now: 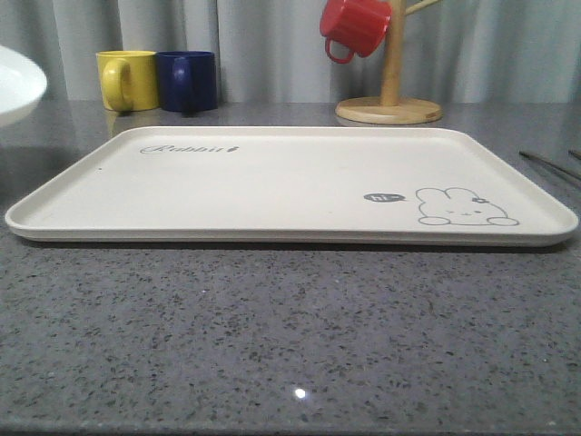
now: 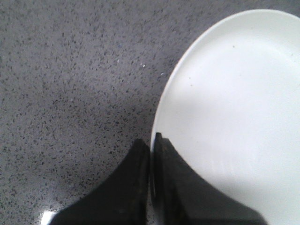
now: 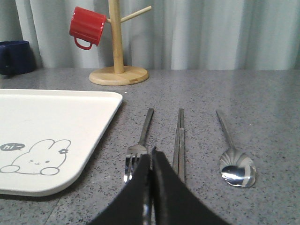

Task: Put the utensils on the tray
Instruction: 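Grasp the white plate rim with the left gripper and lift it, then lower the white plate onto the tray near the 'Rabbit' text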

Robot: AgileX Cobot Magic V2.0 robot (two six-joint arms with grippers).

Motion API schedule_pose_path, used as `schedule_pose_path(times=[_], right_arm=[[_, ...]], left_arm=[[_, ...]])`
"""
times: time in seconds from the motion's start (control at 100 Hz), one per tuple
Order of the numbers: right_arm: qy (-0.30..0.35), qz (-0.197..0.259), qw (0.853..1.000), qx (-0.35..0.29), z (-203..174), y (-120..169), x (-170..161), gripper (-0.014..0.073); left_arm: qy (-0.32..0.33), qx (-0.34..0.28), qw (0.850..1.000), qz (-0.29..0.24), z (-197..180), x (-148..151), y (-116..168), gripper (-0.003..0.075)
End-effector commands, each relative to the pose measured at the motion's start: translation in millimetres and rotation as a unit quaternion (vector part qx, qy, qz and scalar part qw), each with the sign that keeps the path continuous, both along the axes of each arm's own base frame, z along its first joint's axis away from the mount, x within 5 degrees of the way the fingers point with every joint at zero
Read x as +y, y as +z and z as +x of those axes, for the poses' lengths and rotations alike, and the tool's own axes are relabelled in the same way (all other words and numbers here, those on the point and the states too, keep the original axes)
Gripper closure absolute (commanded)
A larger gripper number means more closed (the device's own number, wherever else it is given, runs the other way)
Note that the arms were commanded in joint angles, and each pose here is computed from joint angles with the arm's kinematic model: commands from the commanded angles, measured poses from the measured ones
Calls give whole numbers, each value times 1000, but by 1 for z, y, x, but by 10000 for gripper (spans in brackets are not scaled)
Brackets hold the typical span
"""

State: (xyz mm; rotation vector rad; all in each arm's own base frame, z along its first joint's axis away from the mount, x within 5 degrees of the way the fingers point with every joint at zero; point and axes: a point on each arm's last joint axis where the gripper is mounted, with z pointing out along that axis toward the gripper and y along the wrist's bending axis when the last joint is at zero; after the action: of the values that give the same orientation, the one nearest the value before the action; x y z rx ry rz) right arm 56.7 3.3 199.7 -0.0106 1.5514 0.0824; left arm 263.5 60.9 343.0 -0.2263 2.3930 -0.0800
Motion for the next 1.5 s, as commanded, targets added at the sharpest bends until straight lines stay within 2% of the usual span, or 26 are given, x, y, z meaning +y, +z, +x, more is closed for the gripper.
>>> schedule_pose_path(times=[0.0,0.18,0.32,0.69,0.9,1.49], right_arm=[[-2,0,998,-60,-3,15,0,662],[-2,0,998,-60,-3,15,0,662],[-2,0,998,-60,-3,15,0,662],[-2,0,998,-60,-3,15,0,662],[-2,0,998,-60,-3,15,0,662],[-2,0,998,-60,-3,15,0,662]], left_arm=[[-11,-72,997,-17,-11,-8,29,731],[-68,-89,992,-63,-12,-28,35,731],[-104,-83,988,-76,-4,-47,30,737],[-229,-31,968,-98,40,-123,5,738],[-277,1,955,-103,66,-156,-7,738],[-280,73,951,-107,96,-168,-56,738]])
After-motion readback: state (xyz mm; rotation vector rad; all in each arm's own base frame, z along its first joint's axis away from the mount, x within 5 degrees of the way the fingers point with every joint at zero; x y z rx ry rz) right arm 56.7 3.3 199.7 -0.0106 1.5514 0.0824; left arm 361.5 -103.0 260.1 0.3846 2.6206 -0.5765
